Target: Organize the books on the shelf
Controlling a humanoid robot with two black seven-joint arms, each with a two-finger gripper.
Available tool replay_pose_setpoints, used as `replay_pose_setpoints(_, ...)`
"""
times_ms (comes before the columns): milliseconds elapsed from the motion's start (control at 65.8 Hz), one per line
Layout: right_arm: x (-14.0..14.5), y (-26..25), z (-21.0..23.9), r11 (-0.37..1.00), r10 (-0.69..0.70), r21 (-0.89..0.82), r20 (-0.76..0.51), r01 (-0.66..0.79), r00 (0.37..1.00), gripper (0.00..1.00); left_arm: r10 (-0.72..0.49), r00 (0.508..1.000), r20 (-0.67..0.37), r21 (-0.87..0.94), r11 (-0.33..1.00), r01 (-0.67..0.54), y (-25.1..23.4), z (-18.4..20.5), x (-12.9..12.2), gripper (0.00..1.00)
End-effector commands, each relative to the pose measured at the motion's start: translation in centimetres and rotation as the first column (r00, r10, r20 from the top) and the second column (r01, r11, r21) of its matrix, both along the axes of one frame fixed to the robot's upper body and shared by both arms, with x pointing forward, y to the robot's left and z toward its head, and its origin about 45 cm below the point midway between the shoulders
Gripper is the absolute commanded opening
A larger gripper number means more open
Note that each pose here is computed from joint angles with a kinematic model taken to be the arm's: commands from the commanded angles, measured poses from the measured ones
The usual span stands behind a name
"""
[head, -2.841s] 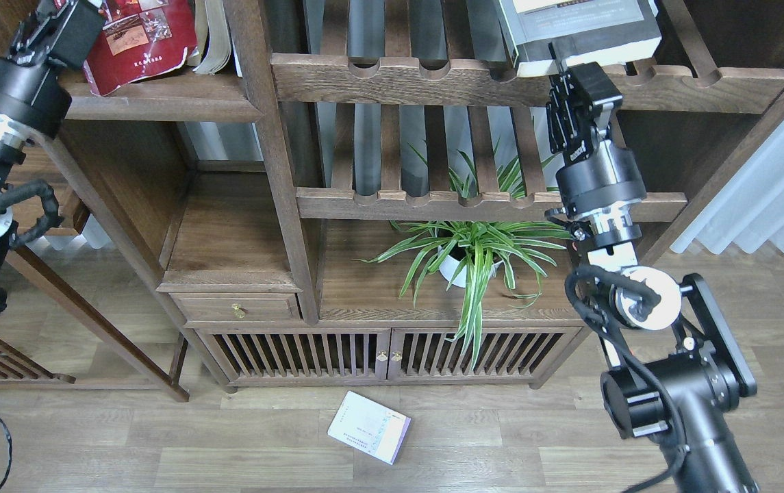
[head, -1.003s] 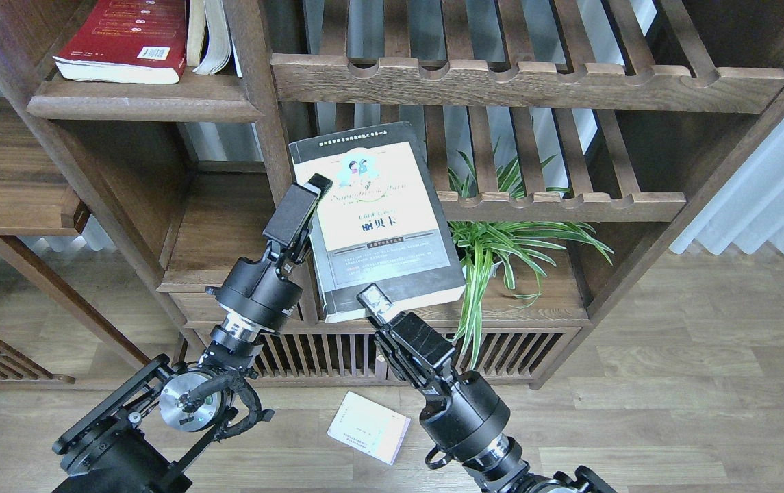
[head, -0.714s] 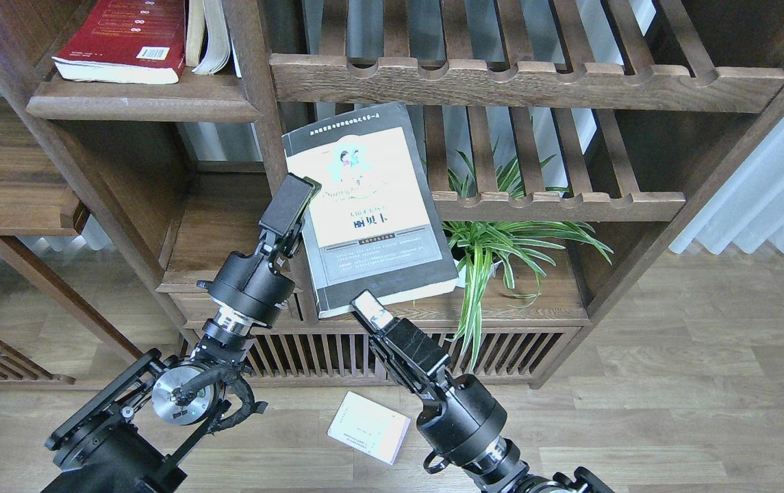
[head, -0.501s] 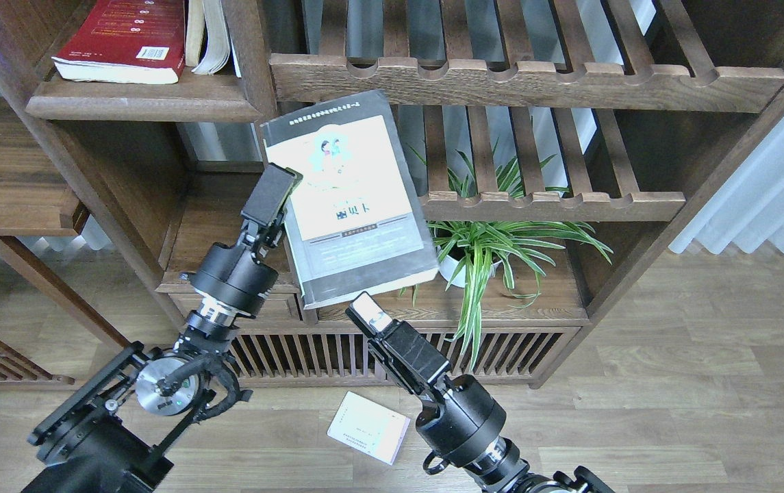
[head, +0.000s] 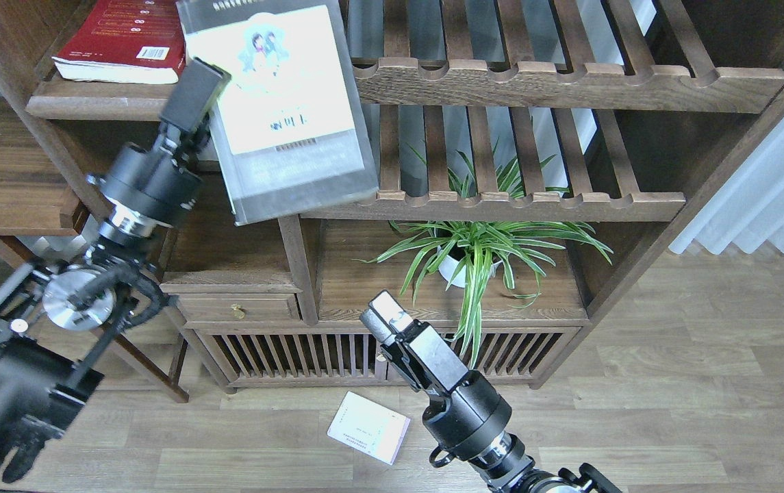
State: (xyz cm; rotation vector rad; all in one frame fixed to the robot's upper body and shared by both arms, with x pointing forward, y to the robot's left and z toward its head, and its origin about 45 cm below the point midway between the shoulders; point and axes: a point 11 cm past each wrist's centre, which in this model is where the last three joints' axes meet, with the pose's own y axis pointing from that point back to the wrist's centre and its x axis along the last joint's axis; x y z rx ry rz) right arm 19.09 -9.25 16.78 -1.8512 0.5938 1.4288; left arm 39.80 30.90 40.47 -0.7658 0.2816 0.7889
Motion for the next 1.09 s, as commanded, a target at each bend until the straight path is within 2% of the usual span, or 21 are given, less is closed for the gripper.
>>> replay_pose_setpoints(0, 0.2, -0.1, -0.1, 1.000, -0.003, -0.002, -0.001, 0.003, 1.000, 0.94, 0.110, 0.992, 0.058, 0.110, 0.987, -0.116, 5.0, 3.5, -0.5, 0.02)
replay_pose_setpoints(91, 0.2, -0.1, -0.1, 1.000, -0.002, -0.002, -0.002, 0.002, 1.000, 0.94, 0.176, 0.981, 0.079, 0.207, 0.960, -0.189, 7.9, 5.9, -0.5, 0.02)
replay_pose_setpoints(258, 0.3, -0.1, -0.1, 1.000, -0.001, -0.003, 0.000, 0.001, 1.000, 0.94, 0.209, 0.978, 0.022, 0.360, 0.911, -0.203, 8.7, 5.4, 1.0, 0.02)
replay_pose_setpoints(425, 0.2, -0.1, -0.1, 1.000, -0.001, -0.002, -0.001, 0.001, 1.000, 0.94, 0.278, 0.956, 0.099, 0.455, 0.842, -0.292, 9.6, 8.6, 2.6, 0.02)
replay_pose_setpoints(714, 0.2, 0.0, -0.1, 1.000, 0.000, -0.003, -0.001, 0.000, 1.000, 0.94, 0.345, 0.922, 0.177, 0.526, 0.758, -0.385, 10.2, 12.6, 4.5, 0.02)
replay_pose_setpoints(896, 0.2, 0.1, -0.1, 1.000, 0.005, -0.001, 0.001, -0.005, 1.000, 0.94, 0.322, 0.936, 0.143, 0.519, 0.781, -0.348, 7.1, 13.1, 7.8, 0.02)
replay_pose_setpoints(1078, 0.2, 0.2, 0.0, 1.000, 0.007, 0.000, 0.002, -0.007, 1.000, 0.94, 0.340, 0.933, 0.114, 0.525, 0.777, -0.347, 6.7, 12.5, 9.1, 0.02)
